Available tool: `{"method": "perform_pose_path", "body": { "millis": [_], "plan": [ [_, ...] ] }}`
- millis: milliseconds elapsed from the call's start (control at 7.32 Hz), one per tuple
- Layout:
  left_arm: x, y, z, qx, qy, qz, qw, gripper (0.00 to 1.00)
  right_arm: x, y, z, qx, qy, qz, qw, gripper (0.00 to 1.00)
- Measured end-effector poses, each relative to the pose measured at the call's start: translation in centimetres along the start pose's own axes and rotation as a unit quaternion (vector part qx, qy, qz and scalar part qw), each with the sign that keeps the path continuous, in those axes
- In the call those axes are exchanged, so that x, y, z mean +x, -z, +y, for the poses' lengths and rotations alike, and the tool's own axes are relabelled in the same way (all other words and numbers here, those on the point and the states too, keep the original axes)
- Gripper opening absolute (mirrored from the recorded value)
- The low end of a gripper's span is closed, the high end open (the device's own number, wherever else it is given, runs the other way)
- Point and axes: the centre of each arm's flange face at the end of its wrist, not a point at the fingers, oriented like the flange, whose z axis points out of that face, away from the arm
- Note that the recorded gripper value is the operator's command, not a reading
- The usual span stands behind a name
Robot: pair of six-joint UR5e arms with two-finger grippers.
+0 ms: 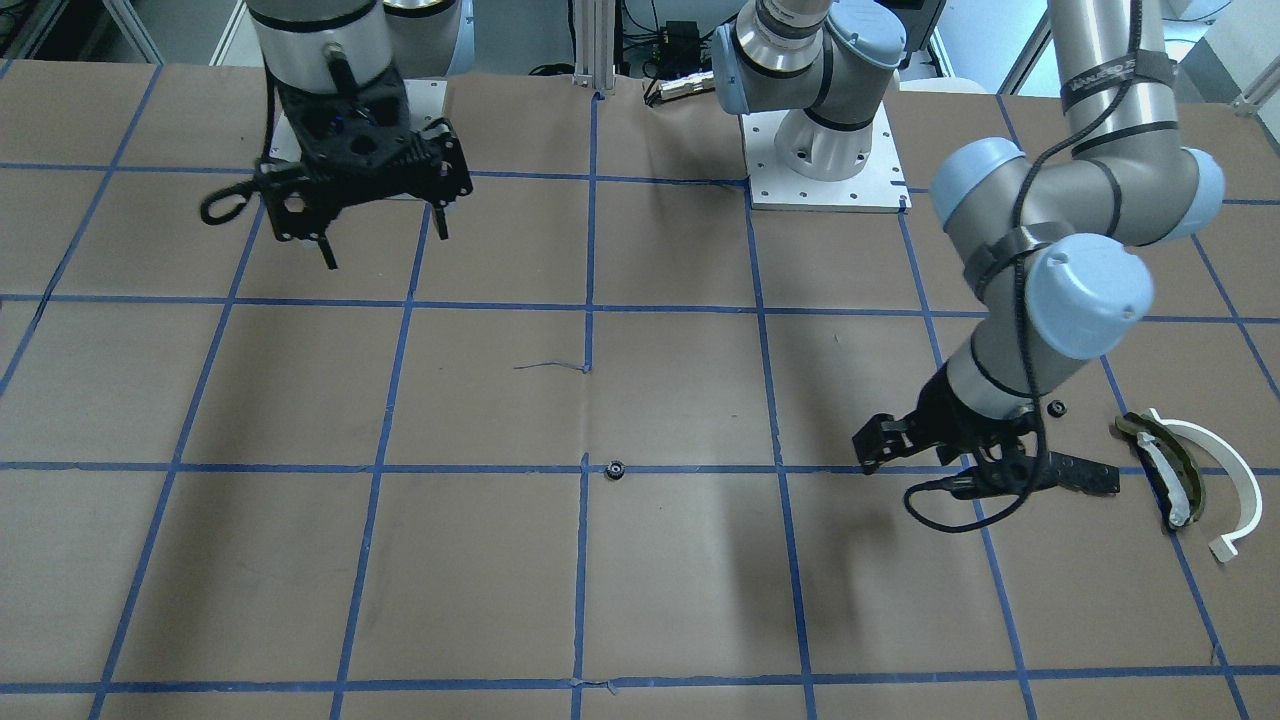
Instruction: Place bearing gear from tray to pile
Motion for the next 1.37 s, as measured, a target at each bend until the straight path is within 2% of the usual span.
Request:
{"method": "perform_pose_path", "body": {
  "millis": [273, 546, 820, 1093, 1366],
  "plan": [
    [9.9, -0.5, 1.9, 0.012, 0.023, 0.016, 0.9995, 0.92, 3.1, 3.9, 1.8, 0.021, -0.079, 0.013, 0.9966, 1.00],
    [19.0, -3.1, 5.1, 0.020, 0.040, 0.029, 0.9986, 0.90, 4.1, 5.3, 2.2, 0.033, -0.126, 0.014, 0.9914, 1.00],
    [23.6, -7.2, 7.2, 0.007, 0.056, 0.024, 0.9981, 0.81, 4.2, 4.9, 1.9, 0.034, -0.136, 0.010, 0.9901, 1.00],
    [24.8, -9.7, 7.6, 0.002, 0.058, 0.019, 0.9981, 0.75, 4.8, 3.3, 0.3, 0.030, -0.138, 0.008, 0.9900, 1.00],
    [25.2, -10.8, 7.8, -0.003, 0.055, 0.015, 0.9984, 0.64, 6.6, 2.9, -3.3, 0.058, -0.145, 0.012, 0.9877, 1.00]
  ]
}}
